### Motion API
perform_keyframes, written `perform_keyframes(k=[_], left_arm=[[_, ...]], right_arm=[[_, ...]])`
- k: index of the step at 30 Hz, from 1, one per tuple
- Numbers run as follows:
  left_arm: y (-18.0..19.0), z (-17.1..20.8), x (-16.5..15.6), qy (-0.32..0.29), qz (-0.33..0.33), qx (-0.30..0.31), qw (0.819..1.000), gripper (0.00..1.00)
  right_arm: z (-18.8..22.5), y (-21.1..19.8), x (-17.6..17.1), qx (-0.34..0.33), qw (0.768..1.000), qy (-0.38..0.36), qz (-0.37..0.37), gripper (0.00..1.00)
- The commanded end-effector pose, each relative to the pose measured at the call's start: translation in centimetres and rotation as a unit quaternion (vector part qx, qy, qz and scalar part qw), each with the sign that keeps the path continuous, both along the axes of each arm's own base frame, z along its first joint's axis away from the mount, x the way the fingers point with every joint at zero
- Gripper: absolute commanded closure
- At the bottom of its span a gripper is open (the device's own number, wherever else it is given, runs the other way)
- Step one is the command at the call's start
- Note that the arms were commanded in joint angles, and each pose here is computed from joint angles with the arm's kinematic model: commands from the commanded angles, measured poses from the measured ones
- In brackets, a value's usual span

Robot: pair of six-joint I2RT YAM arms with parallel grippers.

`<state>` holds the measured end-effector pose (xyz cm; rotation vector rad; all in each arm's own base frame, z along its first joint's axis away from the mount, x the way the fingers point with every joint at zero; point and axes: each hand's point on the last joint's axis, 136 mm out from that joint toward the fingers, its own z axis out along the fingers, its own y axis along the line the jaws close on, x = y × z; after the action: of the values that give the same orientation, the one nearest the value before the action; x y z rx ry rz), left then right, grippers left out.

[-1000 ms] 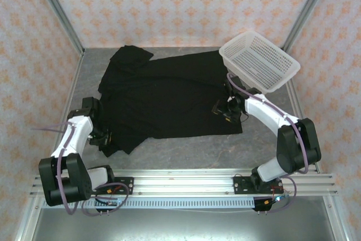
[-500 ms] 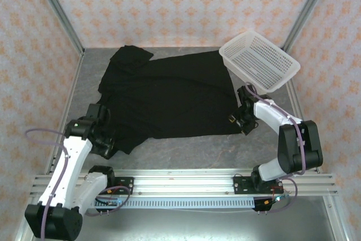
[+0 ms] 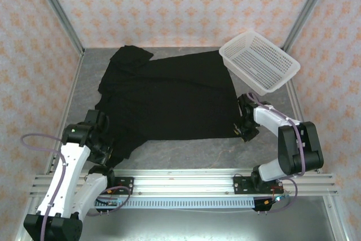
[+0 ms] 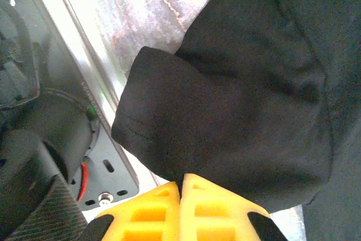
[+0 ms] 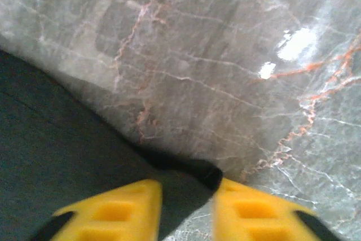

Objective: Fold and stack the t-shirts

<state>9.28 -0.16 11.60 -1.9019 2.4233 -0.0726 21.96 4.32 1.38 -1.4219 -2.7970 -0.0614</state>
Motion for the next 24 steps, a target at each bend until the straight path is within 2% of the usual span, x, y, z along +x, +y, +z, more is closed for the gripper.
perform_keyframes(k=[1,5,13,16,21,24], left_arm=[[0.8,0.9,-2.2,0.026,-0.01,0.023,0.999,1.0],[0.6,1.1,-3.3,0.026,-0.008,0.017,0.999,1.0],[0.0,1.7,-4.3,0.011,-0.023,0.001,1.0,1.0],[-0.1,2.1,-2.3,-0.03,-0.034,0.0,0.999,1.0],[0.2,4.3,2.9,-0.106,-0.059,0.017,0.992,1.0],[-0.6,4.5,4.7,-0.108,-0.08,0.002,0.991,1.0]], right_arm=[[-0.4,0.1,4.1,-0.006,0.998,-0.069,0.005,0.86],[0.8,0.2,3.1,-0.004,0.998,-0.068,0.018,0.99],[3.6,0.7,-2.9,-0.003,0.999,-0.021,0.049,1.0],[4.0,0.8,-4.0,0.001,0.999,-0.022,0.044,1.0],[4.8,0.3,-2.9,-0.015,0.998,-0.039,0.037,1.0],[5.4,0.2,-1.7,-0.025,0.998,-0.045,0.04,1.0]])
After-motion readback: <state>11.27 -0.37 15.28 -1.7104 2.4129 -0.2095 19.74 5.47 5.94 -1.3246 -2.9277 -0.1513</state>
